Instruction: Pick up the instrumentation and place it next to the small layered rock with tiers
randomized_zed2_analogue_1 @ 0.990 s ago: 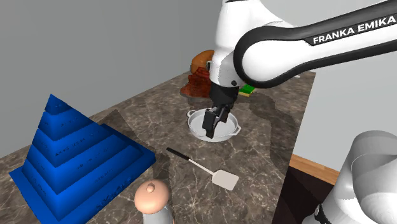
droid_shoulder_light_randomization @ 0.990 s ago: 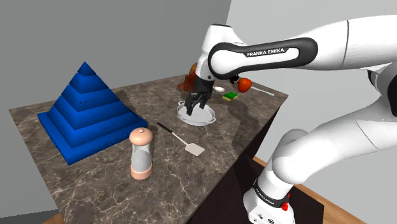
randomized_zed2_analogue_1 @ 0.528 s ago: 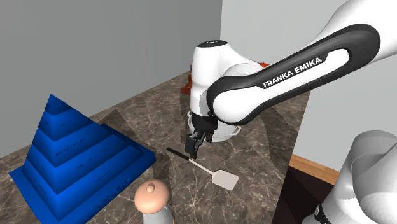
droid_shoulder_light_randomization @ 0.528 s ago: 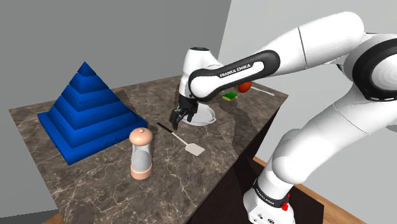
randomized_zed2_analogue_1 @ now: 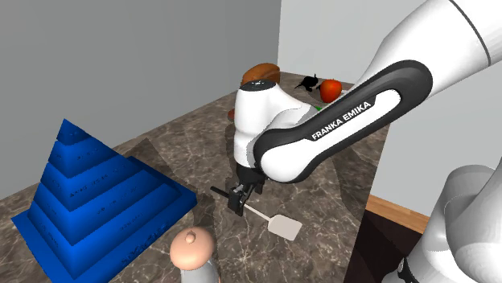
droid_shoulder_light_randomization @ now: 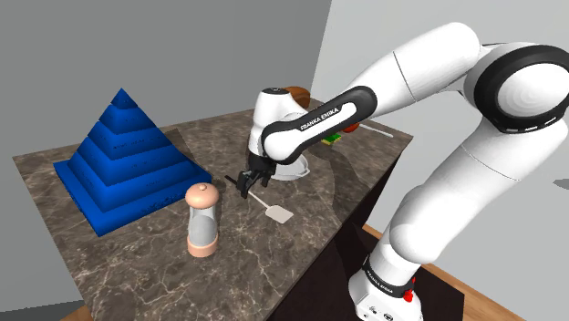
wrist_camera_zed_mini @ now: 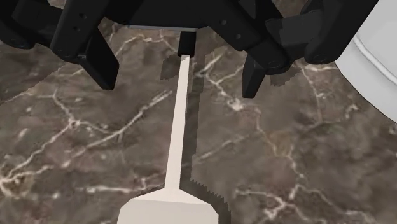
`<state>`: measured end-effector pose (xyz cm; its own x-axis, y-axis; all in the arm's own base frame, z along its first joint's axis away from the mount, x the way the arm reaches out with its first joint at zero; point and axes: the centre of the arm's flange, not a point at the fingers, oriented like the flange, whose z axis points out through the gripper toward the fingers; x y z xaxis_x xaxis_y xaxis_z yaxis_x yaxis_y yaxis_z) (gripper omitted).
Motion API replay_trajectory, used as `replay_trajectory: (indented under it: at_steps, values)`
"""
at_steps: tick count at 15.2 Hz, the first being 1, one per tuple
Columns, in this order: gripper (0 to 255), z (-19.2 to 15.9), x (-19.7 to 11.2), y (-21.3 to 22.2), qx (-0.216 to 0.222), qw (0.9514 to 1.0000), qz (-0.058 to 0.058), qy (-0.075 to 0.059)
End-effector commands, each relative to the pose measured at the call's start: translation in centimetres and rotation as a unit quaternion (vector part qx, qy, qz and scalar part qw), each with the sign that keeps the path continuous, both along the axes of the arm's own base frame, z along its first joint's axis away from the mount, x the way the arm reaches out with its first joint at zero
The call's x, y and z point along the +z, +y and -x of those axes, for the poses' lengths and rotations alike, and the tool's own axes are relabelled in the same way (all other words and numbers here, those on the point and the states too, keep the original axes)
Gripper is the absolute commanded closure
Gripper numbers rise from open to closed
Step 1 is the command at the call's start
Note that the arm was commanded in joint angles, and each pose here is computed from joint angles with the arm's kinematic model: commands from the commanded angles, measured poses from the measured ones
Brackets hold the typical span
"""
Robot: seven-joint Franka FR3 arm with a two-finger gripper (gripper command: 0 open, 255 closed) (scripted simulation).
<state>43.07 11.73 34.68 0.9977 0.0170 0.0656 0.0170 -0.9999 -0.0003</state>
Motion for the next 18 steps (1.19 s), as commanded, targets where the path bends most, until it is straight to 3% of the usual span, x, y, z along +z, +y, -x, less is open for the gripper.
replay_trajectory:
  at_steps: [1,9,10,18]
  values:
    - [0,-0.03,-0.84,-0.06,0.0,1.0,0.0,0.0]
    - [0,-0.03,-0.83,-0.06,0.0,1.0,0.0,0.0]
    - [255,-0.03,-0.83,-0.06,0.0,1.0,0.0,0.0]
    - [255,-0.03,-0.83,-0.06,0.0,1.0,0.0,0.0]
